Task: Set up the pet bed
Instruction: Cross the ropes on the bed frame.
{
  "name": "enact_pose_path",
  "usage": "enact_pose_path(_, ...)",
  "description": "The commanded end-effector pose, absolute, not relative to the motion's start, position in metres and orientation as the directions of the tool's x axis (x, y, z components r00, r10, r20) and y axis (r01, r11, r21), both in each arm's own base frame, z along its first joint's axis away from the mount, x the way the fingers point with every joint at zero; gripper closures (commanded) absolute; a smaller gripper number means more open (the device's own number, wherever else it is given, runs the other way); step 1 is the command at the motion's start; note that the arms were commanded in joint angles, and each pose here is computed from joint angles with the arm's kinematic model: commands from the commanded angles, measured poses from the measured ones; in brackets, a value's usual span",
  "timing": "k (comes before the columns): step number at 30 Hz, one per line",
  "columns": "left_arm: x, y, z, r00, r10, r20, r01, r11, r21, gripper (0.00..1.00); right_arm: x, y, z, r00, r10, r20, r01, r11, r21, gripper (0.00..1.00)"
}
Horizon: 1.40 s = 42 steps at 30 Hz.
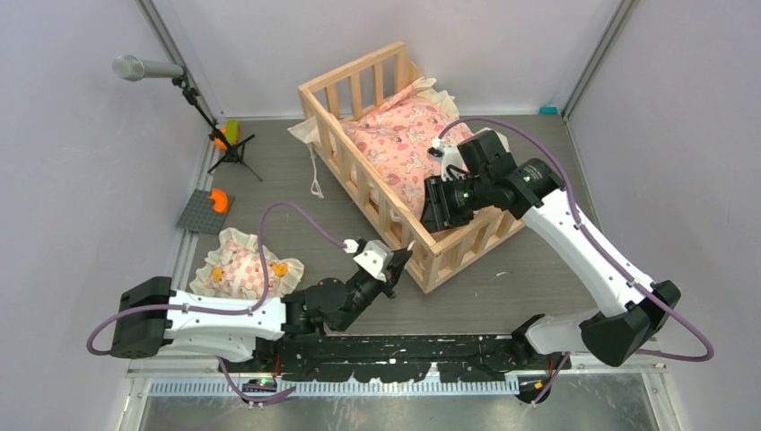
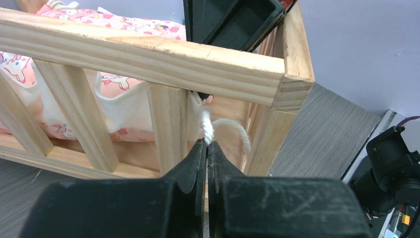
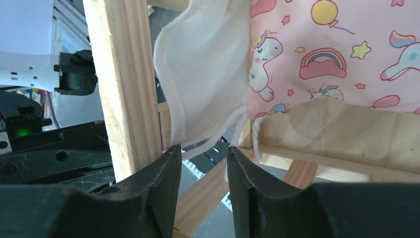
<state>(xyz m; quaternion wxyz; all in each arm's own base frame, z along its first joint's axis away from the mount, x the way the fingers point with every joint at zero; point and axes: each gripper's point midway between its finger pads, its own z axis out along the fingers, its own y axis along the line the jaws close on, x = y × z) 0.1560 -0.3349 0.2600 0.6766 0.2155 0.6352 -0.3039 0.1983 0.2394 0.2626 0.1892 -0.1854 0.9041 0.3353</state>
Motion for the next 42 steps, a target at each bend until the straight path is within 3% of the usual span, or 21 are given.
enact_pose_path(1, 0.155, -0.333, 0.267, -0.005, -0.174, -0.985, 0.688, 0.714, -0.13, 1.0, 0.197, 0.237, 0.305, -0.817, -0.141, -0.559, -0.481, 0.701, 0.527, 0.54)
enact_pose_path(6, 0.157, -0.331, 0.271, -0.002, -0.178, -0.984, 0.683, 0.719, -0.131, 1.0, 0.206, 0.211, 0.323, -0.752, -0.065, -0.657, -0.449, 0.78, 0.437, 0.53)
enact_pose_path(14, 0.16, -0.333, 0.266, -0.012, -0.156, -0.988, 0.683, 0.721, -0.122, 1.0, 0.205, 0.15, 0.378, -0.49, 0.121, -0.863, -0.375, 0.865, 0.334, 0.53)
enact_pose_path(21, 0.156, -0.341, 0.248, -0.055, -0.103, -0.993, 0.698, 0.707, -0.112, 1.0, 0.151, 0.167, 0.344, -0.528, 0.113, -0.842, -0.548, 0.711, 0.44, 0.54)
enact_pose_path(27, 0.15, -0.336, 0.223, -0.126, -0.089, -0.988, 0.698, 0.7, -0.152, 1.0, 0.131, 0.168, 0.317, -0.455, 0.2, -0.868, -0.628, 0.62, 0.471, 0.54)
enact_pose_path(38, 0.146, -0.333, 0.206, -0.177, -0.069, -0.982, 0.696, 0.697, -0.174, 1.0, 0.139, 0.179, 0.245, -0.485, 0.234, -0.843, -0.614, 0.595, 0.519, 0.57)
enact_pose_path(42, 0.146, -0.334, 0.204, -0.182, -0.061, -0.981, 0.695, 0.698, -0.173, 1.0, 0.151, 0.175, 0.225, -0.504, 0.255, -0.825, -0.551, 0.641, 0.535, 0.58)
